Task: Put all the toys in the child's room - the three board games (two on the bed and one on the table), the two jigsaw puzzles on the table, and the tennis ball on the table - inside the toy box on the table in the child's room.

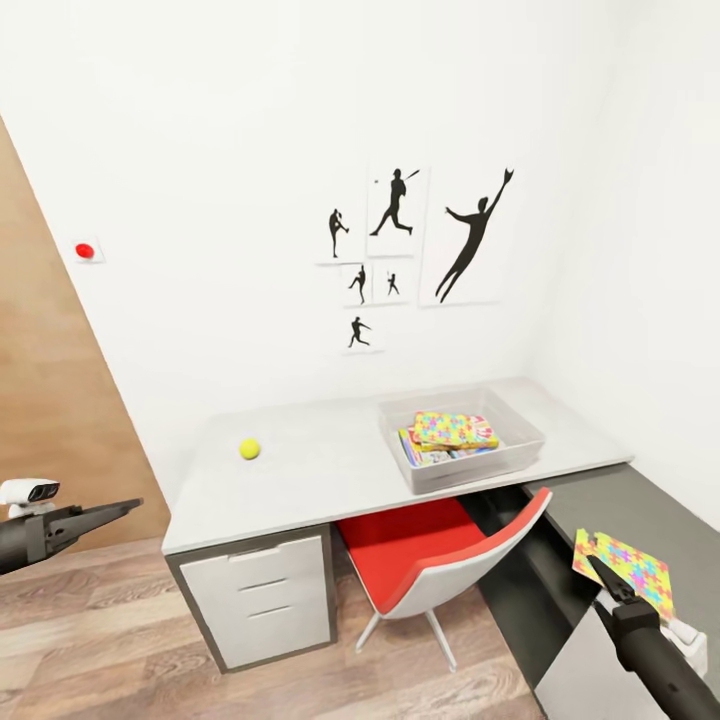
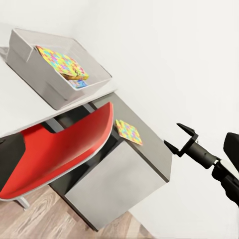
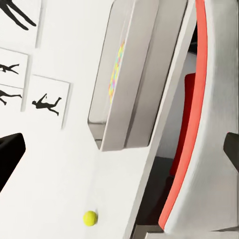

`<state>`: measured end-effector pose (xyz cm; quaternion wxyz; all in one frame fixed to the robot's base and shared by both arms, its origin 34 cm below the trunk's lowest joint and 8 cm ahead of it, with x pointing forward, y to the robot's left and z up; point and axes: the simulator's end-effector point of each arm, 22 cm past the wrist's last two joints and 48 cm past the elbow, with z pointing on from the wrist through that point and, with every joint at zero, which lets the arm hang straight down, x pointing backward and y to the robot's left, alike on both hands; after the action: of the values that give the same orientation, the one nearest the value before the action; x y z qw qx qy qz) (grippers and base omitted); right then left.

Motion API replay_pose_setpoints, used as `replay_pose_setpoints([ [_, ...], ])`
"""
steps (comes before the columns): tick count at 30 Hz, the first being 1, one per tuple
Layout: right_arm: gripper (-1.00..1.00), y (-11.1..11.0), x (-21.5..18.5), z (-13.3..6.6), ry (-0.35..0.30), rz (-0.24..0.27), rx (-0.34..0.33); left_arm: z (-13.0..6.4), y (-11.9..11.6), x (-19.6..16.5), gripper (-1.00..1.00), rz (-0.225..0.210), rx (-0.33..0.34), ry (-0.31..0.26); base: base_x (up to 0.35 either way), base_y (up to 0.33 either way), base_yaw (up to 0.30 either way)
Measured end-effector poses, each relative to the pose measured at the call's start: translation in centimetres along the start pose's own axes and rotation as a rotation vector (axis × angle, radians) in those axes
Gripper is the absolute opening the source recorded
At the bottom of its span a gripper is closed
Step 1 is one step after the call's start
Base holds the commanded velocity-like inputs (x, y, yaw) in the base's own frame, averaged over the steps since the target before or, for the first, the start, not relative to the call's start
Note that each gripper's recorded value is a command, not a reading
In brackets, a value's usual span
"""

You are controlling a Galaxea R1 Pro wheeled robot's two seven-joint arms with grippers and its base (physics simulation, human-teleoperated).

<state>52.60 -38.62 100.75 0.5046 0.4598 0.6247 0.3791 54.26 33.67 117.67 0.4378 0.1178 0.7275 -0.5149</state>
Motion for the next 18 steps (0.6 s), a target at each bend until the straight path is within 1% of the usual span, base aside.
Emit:
replay_pose_setpoints([
  [5, 1.00, -0.3, 0.0, 0.0, 0.001, 0.000, 0.007, 0.1, 0.2, 0.1, 1.00, -0.005, -0.001, 0.002, 0.061, 0.018, -0.191],
  [11, 1.00, -0.6, -0.1, 0.0, -0.003, 0.000, 0.015, 0.1, 0.4, 0.2, 1.00, -0.010, -0.001, 0.003, 0.206, 0.003, -0.214],
  [14, 1.00, -1.0, -0.7, -0.3, -0.017, 0.002, 0.024, 0.2, 0.4, 0.2, 1.00, -0.012, 0.002, 0.002, 0.205, 0.001, -0.224],
  [18, 1.00, -1.3, -1.0, -0.5, -0.026, 0.003, 0.031, 0.4, 0.3, 0.3, 1.00, -0.009, 0.008, 0.007, 0.112, 0.000, -0.236],
])
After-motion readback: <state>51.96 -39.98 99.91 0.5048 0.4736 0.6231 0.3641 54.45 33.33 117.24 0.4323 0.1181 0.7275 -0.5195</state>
